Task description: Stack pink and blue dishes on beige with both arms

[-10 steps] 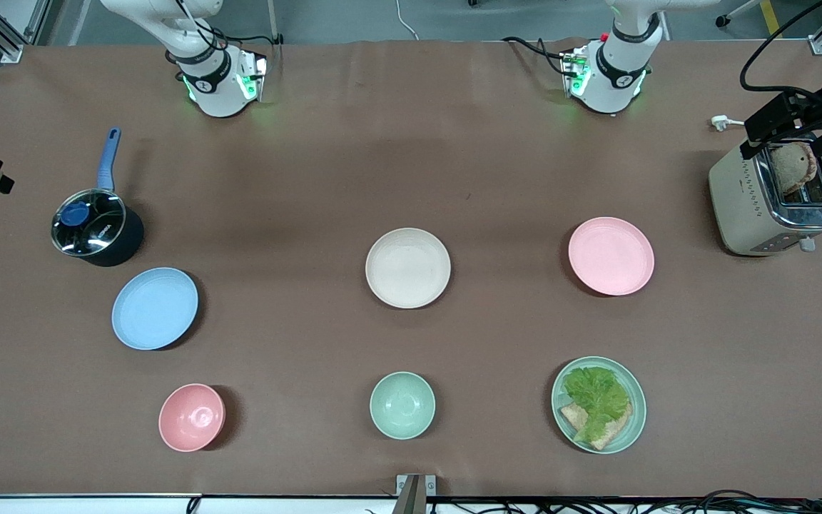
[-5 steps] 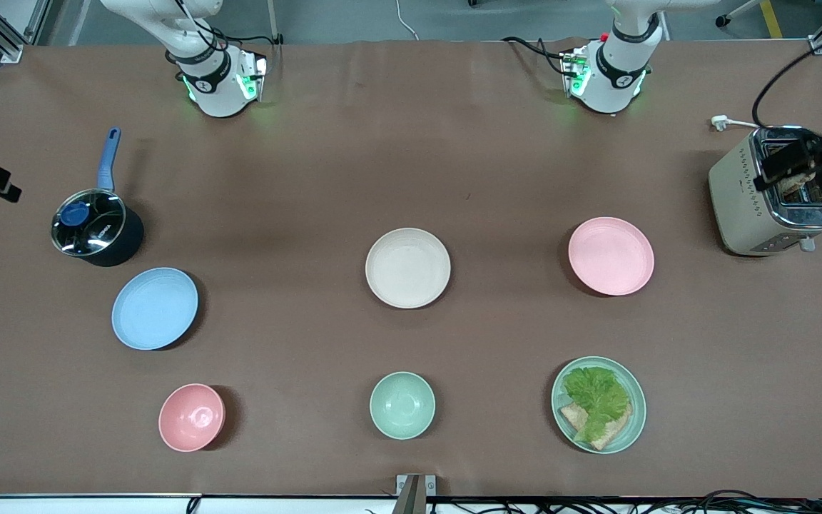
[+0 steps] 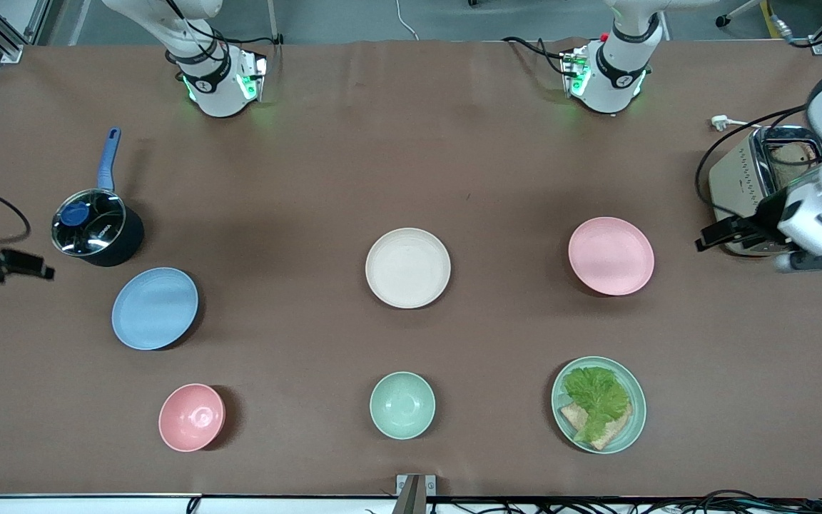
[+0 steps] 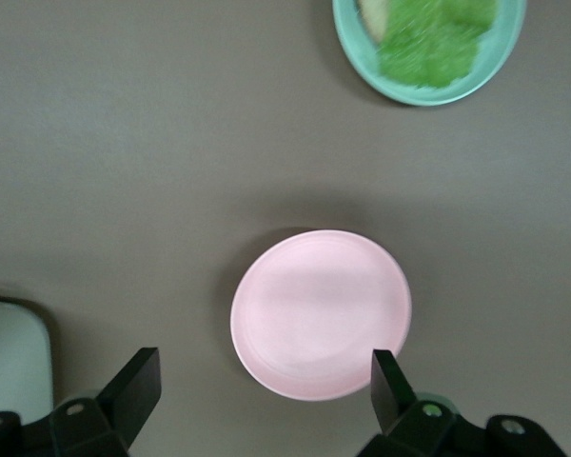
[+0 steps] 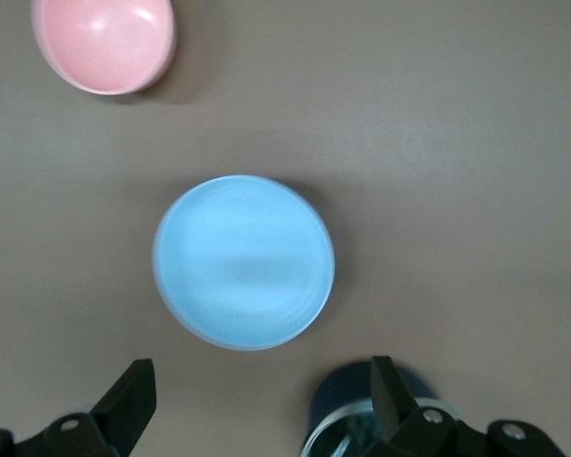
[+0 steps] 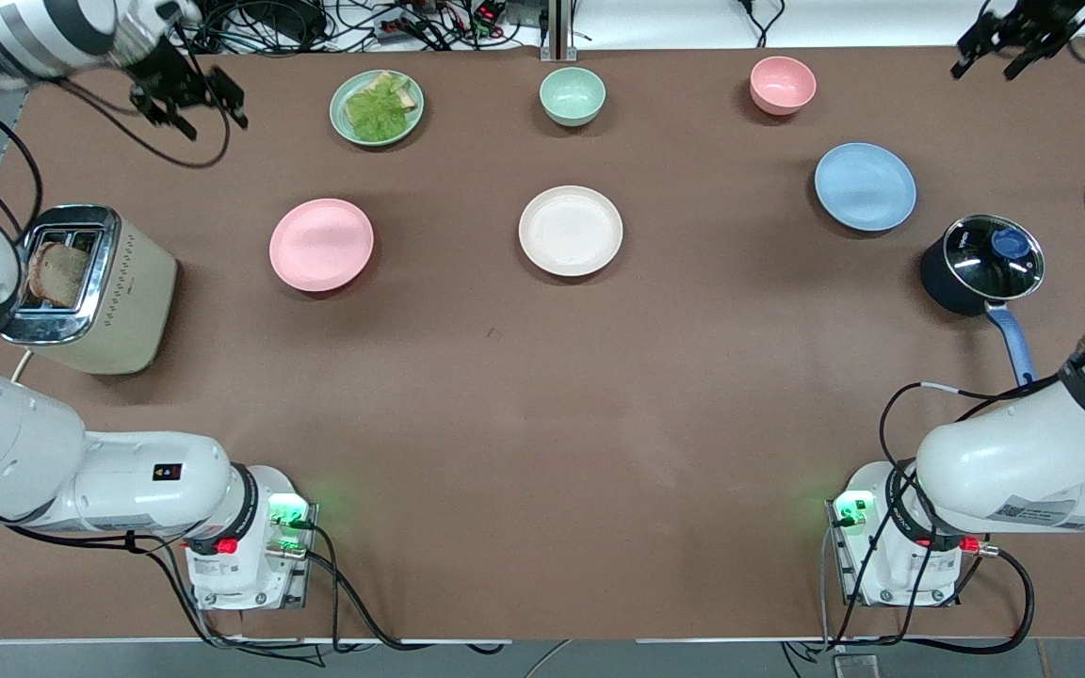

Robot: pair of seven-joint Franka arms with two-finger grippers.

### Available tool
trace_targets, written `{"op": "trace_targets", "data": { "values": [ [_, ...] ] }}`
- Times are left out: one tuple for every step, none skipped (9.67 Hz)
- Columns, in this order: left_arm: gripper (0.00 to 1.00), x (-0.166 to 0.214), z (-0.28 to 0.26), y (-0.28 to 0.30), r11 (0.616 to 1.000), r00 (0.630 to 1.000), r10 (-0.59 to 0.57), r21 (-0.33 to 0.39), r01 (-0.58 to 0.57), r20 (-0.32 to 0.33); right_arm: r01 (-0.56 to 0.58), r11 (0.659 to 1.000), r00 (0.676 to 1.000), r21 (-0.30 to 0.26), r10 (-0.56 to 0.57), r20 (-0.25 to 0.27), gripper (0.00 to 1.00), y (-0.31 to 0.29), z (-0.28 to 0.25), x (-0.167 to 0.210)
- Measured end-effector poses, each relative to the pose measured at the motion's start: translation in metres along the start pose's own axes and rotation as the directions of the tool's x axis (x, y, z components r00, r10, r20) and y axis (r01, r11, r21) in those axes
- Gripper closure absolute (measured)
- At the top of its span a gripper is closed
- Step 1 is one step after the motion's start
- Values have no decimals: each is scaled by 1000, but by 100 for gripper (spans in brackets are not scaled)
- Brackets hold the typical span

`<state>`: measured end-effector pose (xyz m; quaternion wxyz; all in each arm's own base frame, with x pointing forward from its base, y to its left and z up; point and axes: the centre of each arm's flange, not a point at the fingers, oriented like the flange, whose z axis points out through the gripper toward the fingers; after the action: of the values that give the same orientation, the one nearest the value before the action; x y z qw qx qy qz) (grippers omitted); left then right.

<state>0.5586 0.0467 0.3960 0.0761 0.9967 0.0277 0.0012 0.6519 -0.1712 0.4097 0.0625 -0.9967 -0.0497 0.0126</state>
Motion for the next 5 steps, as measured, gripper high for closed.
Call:
{"op": "trace_targets", "data": {
  "values": [
    [6, -10, 39, -17, 999, 999, 33, -1, -33, 0, 58, 998, 998, 9, -58, -17, 0, 19, 48, 11],
    [7, -19, 78, -29, 999, 999, 49, -15, -49, 6, 103, 995, 994, 15, -102, -32, 0, 33, 93, 18],
    [7, -23, 114, -36, 998, 999, 49, -31, -49, 9, 136, 991, 990, 22, -134, -46, 0, 42, 130, 19],
    [12, -24, 143, -43, 998, 999, 33, -46, -33, 11, 152, 988, 987, 28, -150, -61, 0, 48, 155, 18],
    [15, -25, 163, -47, 998, 1000, 20, -63, -19, 18, 150, 988, 986, 35, -147, -72, 0, 52, 169, 14]
  ]
}}
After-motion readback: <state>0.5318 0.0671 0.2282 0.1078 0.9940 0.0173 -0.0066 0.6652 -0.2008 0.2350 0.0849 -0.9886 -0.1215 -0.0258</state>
